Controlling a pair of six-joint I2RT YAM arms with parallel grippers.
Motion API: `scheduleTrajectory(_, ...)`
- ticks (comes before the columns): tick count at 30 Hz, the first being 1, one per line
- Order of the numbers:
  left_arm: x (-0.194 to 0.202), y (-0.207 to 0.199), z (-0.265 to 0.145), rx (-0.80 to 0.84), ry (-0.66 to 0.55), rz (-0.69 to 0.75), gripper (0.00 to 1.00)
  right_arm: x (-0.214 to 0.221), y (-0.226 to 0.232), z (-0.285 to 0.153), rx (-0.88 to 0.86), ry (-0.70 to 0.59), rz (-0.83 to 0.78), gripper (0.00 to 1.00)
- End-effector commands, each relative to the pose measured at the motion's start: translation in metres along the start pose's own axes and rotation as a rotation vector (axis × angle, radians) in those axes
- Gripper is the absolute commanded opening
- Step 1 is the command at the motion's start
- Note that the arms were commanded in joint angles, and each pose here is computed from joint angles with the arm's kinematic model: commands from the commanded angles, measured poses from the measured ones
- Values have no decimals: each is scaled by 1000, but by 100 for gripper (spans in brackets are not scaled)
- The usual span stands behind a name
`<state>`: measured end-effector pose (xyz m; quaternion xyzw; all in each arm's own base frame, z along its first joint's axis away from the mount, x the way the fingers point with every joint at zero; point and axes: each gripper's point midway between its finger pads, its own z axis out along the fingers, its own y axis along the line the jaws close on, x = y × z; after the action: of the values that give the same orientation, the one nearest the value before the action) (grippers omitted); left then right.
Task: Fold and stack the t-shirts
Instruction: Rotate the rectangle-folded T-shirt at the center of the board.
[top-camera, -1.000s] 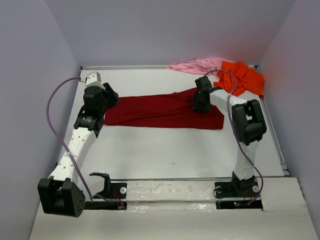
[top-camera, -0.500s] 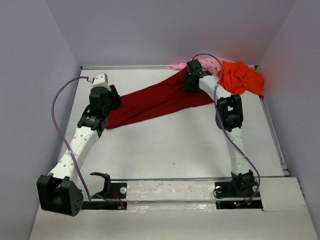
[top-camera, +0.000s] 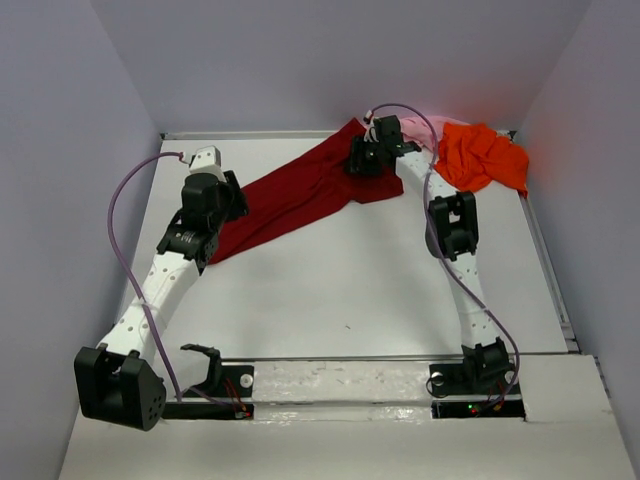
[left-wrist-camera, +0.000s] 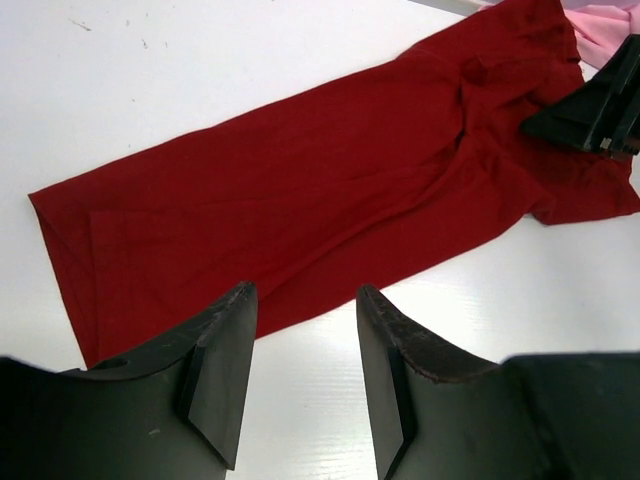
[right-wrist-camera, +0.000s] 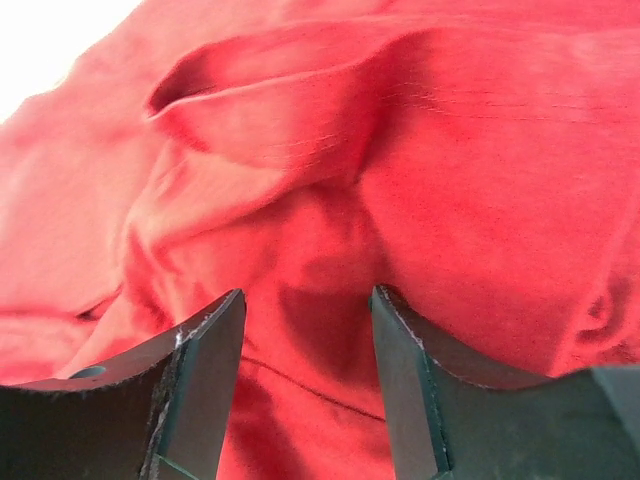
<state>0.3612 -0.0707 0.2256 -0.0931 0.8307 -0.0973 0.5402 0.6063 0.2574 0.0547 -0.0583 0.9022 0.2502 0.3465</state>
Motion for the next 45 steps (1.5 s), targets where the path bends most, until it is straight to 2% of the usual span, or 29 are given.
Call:
scheduleTrajectory(1, -30, -7, -6, 14, -84, 4, 54, -63, 59, -60, -138, -146, -137, 60)
scheduleTrajectory(5, -33, -2, -7, -16, -98, 7, 54, -95, 92, -116, -166, -234, -208, 62)
scheduleTrajectory(8, -33, 6, -7, -54, -102, 1, 55, -93, 121, -136, -264, -224, -210, 63)
scheduleTrajectory(11, -35, 17, -5, -99, -106, -25, 55, -67, 148, -126, -333, -168, -221, 63)
scheduleTrajectory(19, -44, 27, -15, -127, -170, -68, 55, 69, 250, -34, -534, 101, -257, 62)
scheduleTrajectory(28, -47, 31, -17, -143, -184, -76, 55, 114, 318, -16, -787, 151, -212, 62)
scheduleTrajectory(32, -47, 31, -16, -144, -179, -72, 55, 128, 321, -14, -814, 183, -188, 62)
scheduleTrajectory(37, -49, 33, -17, -148, -182, -75, 55, 143, 305, -9, -743, 216, -171, 62)
scheduleTrajectory(38, -48, 34, -17, -149, -182, -75, 55, 158, 292, -3, -705, 245, -164, 62)
scheduleTrajectory(40, -49, 34, -16, -151, -181, -77, 55, 159, 288, -11, -681, 248, -171, 62)
scheduleTrajectory(41, -48, 34, -16, -152, -178, -75, 55, 174, 272, -5, -625, 271, -173, 62)
scheduleTrajectory(45, -48, 35, -16, -154, -176, -79, 55, 192, 237, -16, -521, 317, -141, 62)
